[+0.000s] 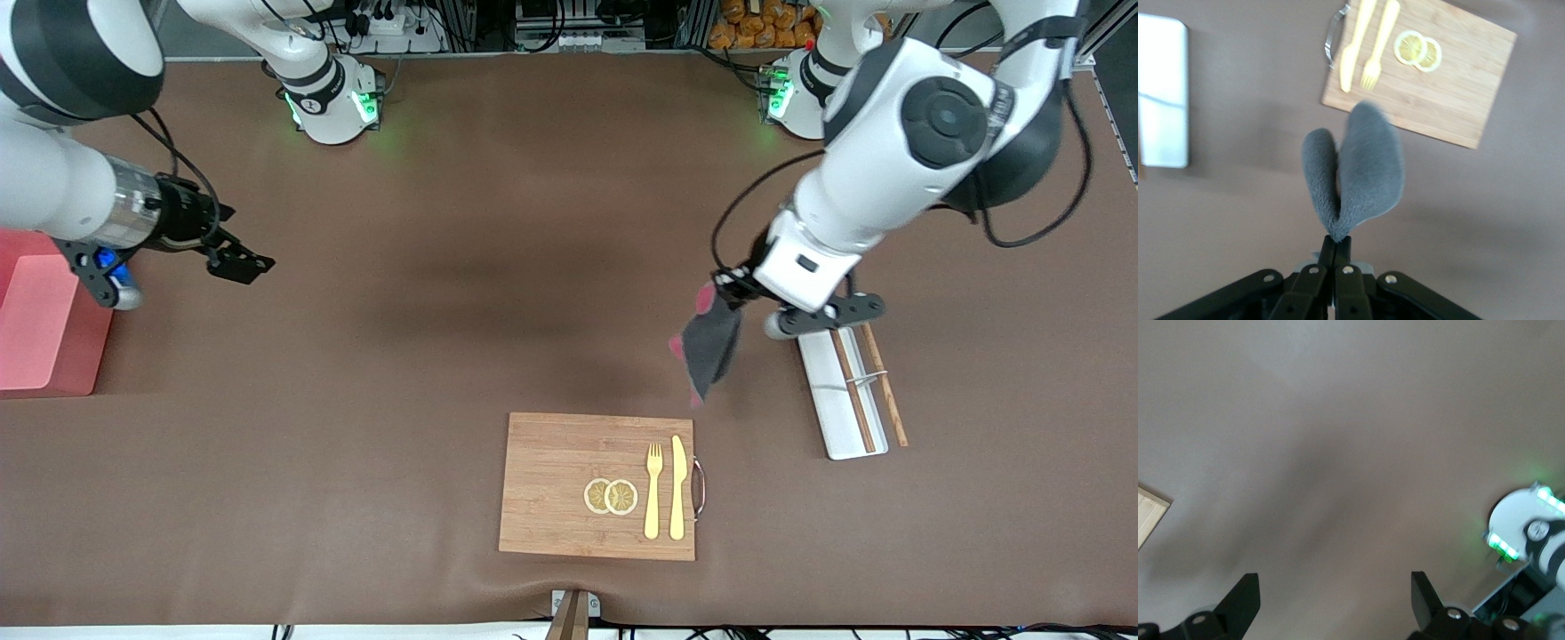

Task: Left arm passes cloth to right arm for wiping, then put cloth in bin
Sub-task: 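Carry the cloth with the left gripper while the right gripper approaches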

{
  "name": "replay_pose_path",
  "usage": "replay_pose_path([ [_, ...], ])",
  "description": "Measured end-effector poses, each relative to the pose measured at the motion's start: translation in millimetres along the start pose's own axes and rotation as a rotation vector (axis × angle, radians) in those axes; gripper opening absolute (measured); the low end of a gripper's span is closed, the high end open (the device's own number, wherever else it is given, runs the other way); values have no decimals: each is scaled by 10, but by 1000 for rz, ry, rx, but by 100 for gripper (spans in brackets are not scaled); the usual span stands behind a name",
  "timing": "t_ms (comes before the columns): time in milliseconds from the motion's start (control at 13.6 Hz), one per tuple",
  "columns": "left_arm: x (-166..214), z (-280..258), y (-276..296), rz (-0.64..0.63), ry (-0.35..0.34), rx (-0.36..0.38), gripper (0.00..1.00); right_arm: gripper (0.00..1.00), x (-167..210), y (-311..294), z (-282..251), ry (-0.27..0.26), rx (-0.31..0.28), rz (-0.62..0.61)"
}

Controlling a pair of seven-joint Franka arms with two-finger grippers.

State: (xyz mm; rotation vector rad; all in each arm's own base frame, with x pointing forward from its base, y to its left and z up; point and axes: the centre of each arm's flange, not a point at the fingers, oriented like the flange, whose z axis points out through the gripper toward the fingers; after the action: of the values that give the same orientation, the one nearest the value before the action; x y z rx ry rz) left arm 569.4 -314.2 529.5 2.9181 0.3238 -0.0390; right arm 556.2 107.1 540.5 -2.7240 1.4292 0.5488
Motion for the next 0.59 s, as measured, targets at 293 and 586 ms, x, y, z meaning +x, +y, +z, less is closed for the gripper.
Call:
replay_pose_path([
  [293, -446, -19, 600, -42, -13, -45, 2, 100, -270, -373, 340, -190, 4, 165],
  [586, -837, -69, 985, -99, -30, -77, 2, 100, -287, -682, 649, -301, 25, 188],
])
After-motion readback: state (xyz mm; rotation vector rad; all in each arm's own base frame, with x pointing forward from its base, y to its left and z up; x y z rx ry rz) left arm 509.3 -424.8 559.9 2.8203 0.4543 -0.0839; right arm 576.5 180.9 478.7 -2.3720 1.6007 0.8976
